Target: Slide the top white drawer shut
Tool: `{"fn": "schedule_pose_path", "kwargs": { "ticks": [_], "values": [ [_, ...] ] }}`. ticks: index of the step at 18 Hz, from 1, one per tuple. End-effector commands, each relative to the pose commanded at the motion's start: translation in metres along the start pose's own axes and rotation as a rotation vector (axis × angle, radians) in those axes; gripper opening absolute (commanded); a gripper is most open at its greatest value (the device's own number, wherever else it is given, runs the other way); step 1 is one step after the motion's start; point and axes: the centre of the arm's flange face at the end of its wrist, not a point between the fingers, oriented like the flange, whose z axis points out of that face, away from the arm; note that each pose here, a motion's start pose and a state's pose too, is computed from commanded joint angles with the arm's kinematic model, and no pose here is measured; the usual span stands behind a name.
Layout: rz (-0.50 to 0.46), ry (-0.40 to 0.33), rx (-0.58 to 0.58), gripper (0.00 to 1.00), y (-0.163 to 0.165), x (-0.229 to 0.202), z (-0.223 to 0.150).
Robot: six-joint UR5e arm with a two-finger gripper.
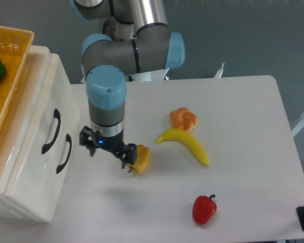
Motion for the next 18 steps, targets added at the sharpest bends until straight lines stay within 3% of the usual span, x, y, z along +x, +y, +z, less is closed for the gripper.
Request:
{"fn": "schedule_pose_path", "kwargs": {
  "ticks": [4, 6, 13, 18],
  "values": [
    [0.225, -0.061, -0.057, 1.0, 0.026, -0.042, -0.005],
    [0.271, -0.074, -0.078, 1.0, 0.04, -0.062, -0.004],
    [0.294, -0.09, -0.091, 1.0, 0.098, -0.138, -0.015],
    [0.305, -0.114, -0.076, 1.0, 0.112, -0.16, -0.028]
  ]
}}
